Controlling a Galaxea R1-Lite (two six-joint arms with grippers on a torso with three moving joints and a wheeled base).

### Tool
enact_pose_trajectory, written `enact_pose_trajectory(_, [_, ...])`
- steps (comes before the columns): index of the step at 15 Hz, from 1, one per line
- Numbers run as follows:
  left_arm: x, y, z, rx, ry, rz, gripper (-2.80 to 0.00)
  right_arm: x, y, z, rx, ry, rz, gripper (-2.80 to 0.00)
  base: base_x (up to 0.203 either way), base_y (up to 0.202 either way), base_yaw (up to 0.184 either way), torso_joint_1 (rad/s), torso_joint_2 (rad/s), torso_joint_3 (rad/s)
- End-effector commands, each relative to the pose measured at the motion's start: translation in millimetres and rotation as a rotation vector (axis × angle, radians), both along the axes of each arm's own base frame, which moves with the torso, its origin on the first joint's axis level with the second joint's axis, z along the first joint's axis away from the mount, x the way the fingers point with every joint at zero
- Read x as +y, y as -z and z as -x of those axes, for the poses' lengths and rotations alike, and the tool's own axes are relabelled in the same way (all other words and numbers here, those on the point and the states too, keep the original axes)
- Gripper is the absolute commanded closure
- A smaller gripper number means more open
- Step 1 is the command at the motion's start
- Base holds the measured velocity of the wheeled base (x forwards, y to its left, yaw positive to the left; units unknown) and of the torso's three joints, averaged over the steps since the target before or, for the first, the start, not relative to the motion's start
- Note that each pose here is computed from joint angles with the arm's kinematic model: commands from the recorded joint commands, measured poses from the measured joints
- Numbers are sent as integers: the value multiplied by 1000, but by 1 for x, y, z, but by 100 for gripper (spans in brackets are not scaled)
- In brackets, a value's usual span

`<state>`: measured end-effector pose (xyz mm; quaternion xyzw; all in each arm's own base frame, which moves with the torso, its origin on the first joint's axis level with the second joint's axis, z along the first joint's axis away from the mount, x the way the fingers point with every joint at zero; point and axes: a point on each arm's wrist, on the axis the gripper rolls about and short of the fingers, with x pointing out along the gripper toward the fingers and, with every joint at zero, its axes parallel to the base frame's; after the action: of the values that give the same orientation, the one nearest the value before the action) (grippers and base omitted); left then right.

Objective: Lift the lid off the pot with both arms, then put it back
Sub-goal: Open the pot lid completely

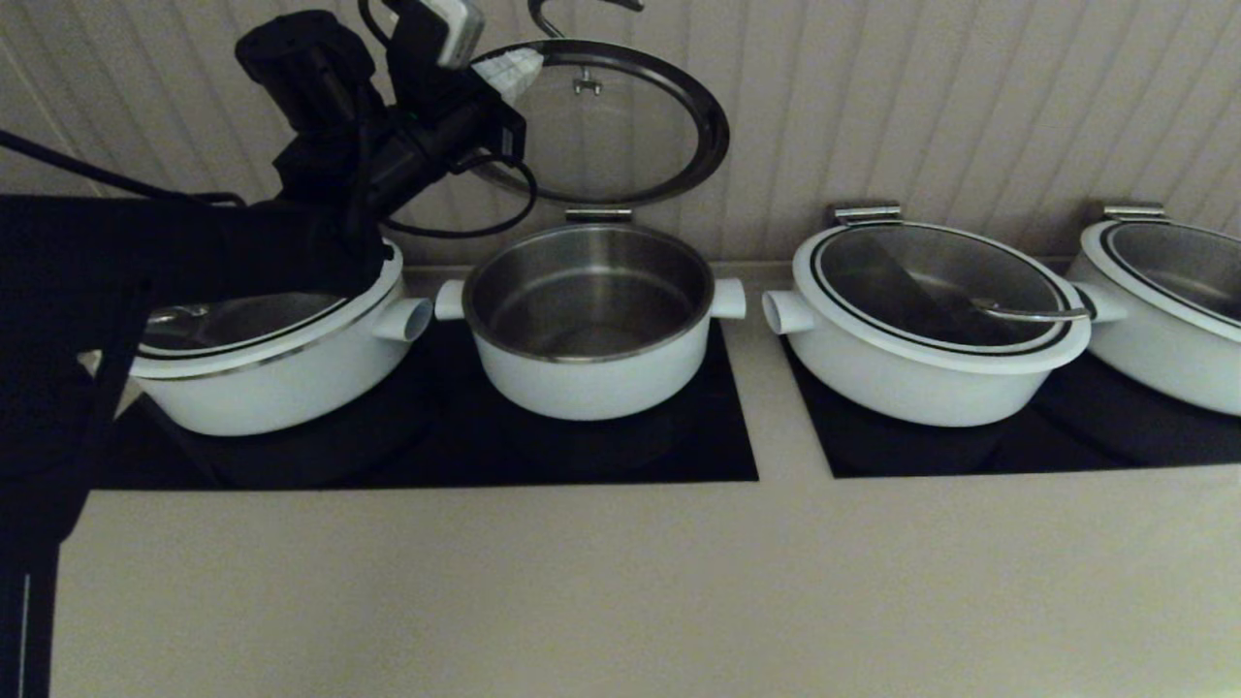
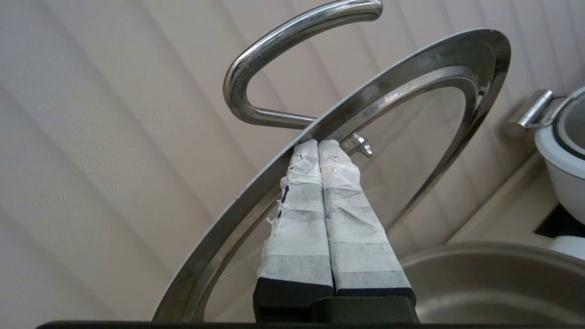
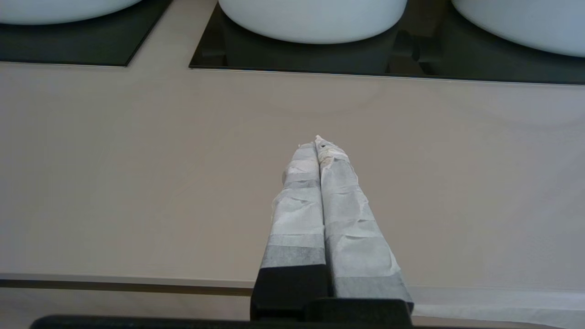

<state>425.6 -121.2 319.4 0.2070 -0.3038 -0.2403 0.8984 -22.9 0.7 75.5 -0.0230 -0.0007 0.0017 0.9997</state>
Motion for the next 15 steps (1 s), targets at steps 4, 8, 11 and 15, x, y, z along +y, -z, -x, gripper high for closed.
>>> enact_pose_trajectory(4, [-4,15,-13,21,1,-9,0,0,0,0,1,0,0,0,0,0,0,0,0,0])
enact_pose_trajectory(8, [-2,20,-20,20,-8,-10,0,0,0,0,1,0,0,0,0,0,0,0,0,0])
enact_pose_trajectory(11, [2,17,-23,5,-17,-6,0,0,0,0,1,-1,0,0,0,0,0,0,0,0])
enact_pose_trajectory(15, [9,18,-26,3,-35,-8,0,0,0,0,1,0,0,0,0,0,0,0,0,0])
